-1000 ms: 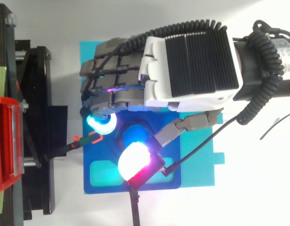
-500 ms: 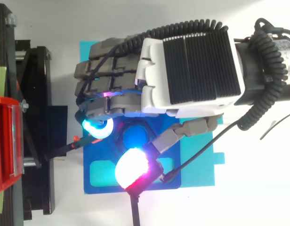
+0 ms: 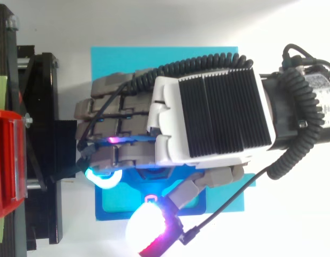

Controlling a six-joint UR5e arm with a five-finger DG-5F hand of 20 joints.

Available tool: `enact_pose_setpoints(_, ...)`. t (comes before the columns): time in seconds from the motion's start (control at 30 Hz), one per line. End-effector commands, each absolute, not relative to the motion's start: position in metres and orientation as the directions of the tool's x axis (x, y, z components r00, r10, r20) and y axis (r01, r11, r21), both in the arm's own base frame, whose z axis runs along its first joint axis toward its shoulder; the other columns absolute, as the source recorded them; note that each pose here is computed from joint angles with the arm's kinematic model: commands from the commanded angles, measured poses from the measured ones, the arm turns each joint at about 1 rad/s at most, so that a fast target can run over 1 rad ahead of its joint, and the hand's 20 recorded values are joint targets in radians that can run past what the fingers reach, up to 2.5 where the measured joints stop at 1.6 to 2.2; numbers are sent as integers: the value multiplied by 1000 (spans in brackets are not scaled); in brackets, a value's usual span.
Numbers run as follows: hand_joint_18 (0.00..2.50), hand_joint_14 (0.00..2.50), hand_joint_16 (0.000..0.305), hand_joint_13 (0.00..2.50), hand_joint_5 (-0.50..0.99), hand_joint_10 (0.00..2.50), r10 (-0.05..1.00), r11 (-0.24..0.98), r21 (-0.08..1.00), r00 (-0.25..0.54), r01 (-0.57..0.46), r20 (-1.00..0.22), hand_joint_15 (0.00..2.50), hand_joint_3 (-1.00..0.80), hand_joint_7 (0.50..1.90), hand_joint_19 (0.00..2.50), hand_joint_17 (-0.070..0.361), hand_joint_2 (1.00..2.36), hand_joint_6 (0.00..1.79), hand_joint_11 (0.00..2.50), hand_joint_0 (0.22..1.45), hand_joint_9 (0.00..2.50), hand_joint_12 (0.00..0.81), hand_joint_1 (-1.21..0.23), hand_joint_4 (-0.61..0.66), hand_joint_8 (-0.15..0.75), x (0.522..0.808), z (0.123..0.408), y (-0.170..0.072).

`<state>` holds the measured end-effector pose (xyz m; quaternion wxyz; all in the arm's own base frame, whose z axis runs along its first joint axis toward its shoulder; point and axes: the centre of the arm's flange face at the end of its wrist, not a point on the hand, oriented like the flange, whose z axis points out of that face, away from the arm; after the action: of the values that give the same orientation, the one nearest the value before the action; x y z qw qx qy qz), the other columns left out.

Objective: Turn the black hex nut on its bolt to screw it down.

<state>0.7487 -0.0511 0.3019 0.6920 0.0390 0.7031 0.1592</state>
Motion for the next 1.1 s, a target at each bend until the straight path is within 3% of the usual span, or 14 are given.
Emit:
enact_pose_setpoints(0.0,381,9,58,486,-159,4,273,946,277,-49,-169,-961,189,-500,865,255,130,1000,723,127,433,550,337,-263,172,254,748,301,-47)
enact_pose_setpoints(0.27,387,8,58,491,-150,4,271,945,278,-65,-172,-960,188,-500,901,258,129,1000,703,122,435,554,336,-285,170,251,747,299,-44)
enact_pose_setpoints(0.37,392,8,57,489,-147,4,259,948,271,-87,-166,-962,188,-500,919,259,129,1000,698,112,437,558,334,-303,167,249,738,276,-45)
enact_pose_setpoints(1.07,412,8,56,504,-141,5,217,959,224,-61,-171,-974,190,-500,918,263,127,1000,720,116,441,577,330,-316,163,251,737,279,-71)
